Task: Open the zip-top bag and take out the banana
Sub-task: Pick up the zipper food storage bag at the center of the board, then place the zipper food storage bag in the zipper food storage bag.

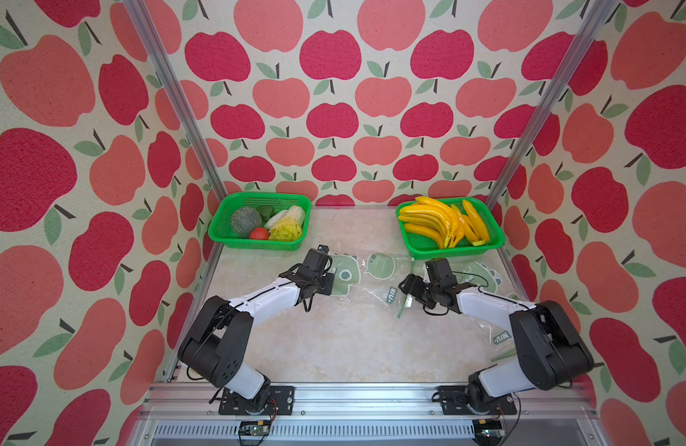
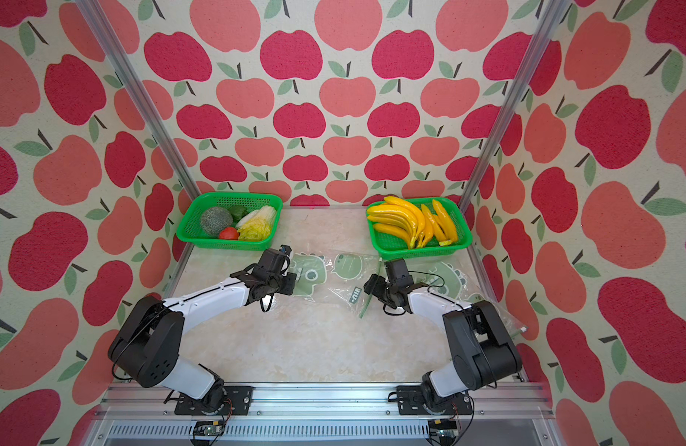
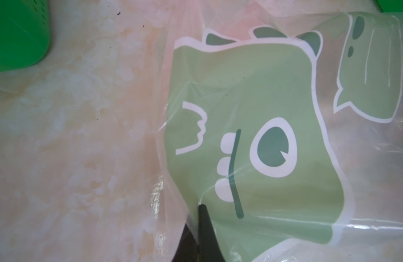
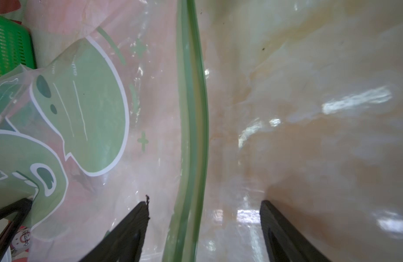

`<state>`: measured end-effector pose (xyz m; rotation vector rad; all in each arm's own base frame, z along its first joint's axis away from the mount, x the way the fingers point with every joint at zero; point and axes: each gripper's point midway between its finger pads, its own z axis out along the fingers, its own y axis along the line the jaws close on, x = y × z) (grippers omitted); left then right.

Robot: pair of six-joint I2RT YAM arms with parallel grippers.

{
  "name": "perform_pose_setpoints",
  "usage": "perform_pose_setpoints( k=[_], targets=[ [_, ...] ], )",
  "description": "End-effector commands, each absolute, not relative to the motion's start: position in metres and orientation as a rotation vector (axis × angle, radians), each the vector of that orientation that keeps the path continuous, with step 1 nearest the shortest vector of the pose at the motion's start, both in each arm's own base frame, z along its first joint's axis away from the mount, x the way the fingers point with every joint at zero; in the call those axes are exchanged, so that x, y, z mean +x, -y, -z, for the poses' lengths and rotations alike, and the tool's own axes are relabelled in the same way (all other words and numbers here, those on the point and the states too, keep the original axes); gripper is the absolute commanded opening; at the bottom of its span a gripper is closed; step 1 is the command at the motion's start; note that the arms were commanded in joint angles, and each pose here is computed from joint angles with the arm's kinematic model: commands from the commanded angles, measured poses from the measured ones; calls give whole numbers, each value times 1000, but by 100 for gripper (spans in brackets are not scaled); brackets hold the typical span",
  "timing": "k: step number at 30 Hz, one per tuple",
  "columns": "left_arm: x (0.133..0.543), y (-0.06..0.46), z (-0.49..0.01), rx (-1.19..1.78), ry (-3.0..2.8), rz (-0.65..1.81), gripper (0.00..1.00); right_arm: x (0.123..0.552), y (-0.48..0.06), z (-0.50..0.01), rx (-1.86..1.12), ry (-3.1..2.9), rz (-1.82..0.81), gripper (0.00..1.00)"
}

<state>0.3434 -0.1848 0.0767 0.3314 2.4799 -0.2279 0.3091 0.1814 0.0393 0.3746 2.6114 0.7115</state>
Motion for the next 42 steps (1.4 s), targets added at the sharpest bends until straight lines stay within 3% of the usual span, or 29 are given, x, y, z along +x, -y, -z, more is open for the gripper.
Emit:
perform_pose_setpoints(
  k=[1,4,9,15,16,24,28,31,36,42],
  targets=[
    [339,180,-70,337,-2494,196,0,314,-198,-37,394,-2608,-773,75],
    [337,181,-65,337,-2506,200,0,314,-206,-32,398,-2617,-802,61],
    [335,178,-65,317,-2511,188,0,313,-211,-44,376,-2600,-774,25],
    [333,162,-72,235,-2512,163,1,300,-200,-76,341,-2550,-619,4],
    [333,160,-73,215,-2514,171,3,297,-196,-80,347,-2543,-604,2],
    [326,131,-93,31,-2468,280,62,267,-133,-136,392,-2423,-380,0],
    [321,119,-100,-20,-2433,300,82,255,-88,-180,447,-2298,-296,0],
    [321,117,-105,-36,-2416,322,88,247,-51,-210,520,-2215,-243,0],
    [319,116,-106,-40,-2415,319,91,237,2,-246,631,-2116,-101,0],
    [318,112,-105,-52,-2416,307,92,223,59,-257,819,-2055,107,0]
  ],
)
